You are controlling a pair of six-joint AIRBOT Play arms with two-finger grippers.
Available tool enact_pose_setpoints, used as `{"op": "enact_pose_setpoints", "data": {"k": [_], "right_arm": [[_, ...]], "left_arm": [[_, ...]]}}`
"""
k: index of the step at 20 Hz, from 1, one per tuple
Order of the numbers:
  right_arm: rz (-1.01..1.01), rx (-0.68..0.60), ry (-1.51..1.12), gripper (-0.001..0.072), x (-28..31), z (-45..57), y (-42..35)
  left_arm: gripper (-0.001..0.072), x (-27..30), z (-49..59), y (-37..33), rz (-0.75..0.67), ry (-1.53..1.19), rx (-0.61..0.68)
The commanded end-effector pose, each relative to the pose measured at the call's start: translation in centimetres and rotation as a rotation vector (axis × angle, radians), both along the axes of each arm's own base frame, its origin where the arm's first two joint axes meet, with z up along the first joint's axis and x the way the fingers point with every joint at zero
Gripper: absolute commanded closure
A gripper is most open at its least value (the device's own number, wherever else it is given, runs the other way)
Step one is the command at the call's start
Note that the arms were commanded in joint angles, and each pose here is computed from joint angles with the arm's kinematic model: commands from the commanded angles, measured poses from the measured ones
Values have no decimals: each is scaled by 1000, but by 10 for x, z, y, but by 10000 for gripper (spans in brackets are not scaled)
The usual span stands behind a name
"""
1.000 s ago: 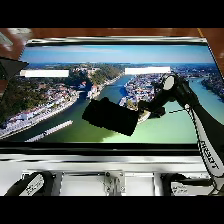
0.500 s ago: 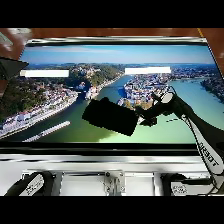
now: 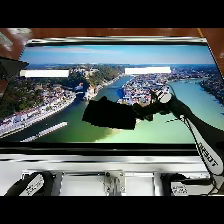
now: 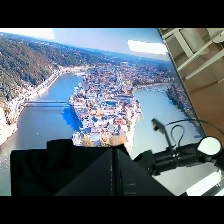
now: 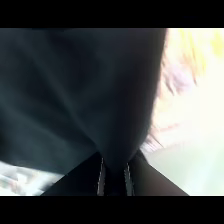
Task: Fold the shirts.
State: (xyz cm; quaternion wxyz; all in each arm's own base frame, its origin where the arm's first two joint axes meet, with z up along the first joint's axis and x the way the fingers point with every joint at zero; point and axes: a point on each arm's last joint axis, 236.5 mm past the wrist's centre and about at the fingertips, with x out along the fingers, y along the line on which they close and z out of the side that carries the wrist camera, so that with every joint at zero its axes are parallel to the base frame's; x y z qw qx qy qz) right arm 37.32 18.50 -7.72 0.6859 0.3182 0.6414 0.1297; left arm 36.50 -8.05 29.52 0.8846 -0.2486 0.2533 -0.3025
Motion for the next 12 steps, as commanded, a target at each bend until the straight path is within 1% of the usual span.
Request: {"op": "enact_pose_setpoints", "data": {"k": [1, 2, 5, 8, 10, 12], "right_arm": [[-24, 152, -241, 645, 49, 97, 7], [-38, 189, -314, 645, 65, 134, 3], [-79, 208, -430, 645, 94, 203, -30], [-181, 205, -448, 644, 107, 227, -84], [-252, 193, -439, 645, 109, 228, -126], [-332, 167, -445, 645, 109, 226, -174]], "left_arm": [[663, 1, -1, 0, 1, 3, -1], [663, 2, -2, 1, 1, 6, -2], [663, 5, -6, 2, 0, 17, -6], [663, 9, -15, 6, 8, 40, 10], [663, 11, -27, 11, 15, 65, 42], [662, 11, -35, 12, 14, 87, 44]]}}
